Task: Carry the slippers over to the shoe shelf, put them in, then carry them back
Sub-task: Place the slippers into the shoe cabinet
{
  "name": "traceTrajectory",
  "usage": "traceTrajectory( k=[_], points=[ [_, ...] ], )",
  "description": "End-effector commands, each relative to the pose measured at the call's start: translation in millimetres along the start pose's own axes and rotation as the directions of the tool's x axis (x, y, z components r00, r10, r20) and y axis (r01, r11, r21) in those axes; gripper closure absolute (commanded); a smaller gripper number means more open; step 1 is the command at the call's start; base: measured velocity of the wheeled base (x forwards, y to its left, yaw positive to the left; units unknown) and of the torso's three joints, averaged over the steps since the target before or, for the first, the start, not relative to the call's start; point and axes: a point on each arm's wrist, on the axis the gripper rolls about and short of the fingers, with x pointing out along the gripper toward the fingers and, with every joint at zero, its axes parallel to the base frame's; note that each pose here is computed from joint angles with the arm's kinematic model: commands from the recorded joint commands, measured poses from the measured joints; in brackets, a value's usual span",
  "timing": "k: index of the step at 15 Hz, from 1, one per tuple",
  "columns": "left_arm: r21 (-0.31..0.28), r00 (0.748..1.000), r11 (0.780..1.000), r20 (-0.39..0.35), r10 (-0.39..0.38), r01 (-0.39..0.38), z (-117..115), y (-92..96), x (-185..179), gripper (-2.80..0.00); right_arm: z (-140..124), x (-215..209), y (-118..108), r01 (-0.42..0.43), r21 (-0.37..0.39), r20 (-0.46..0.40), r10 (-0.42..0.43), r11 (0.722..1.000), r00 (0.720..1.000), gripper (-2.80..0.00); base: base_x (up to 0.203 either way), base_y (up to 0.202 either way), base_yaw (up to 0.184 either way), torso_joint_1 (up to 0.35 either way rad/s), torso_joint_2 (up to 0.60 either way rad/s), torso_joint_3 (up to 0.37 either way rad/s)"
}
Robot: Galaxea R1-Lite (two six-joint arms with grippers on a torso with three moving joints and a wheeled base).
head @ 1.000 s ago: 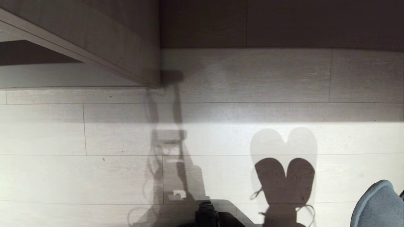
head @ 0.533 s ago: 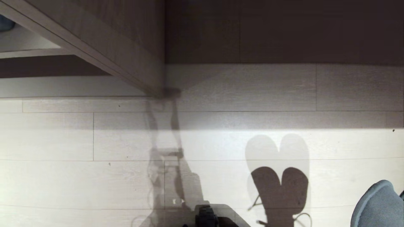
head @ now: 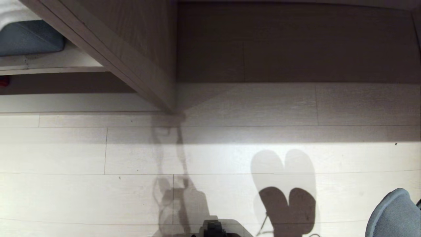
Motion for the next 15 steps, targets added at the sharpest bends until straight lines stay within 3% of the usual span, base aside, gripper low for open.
traceTrajectory(
  k=[1, 15],
  points=[
    [-0.001, 1.0, 1.0, 0.001, 0.0, 0.0, 0.1, 0.0, 0.0, 0.0, 0.1, 0.1, 0.0, -0.001, -0.003, -0.001, 0.001, 1.0, 1.0, 0.0, 0.0, 0.0, 0.0, 0.002, 0.0, 0.207],
    [0.0, 1.0, 1.0, 0.0, 0.0, 0.0, 0.1, 0.0, 0.1, 0.0, 0.1, 0.1, 0.0, 0.0, 0.007, -0.001, 0.0, 1.0, 1.0, 0.0, 0.0, 0.0, 0.0, 0.004, 0.0, 0.202]
  ],
)
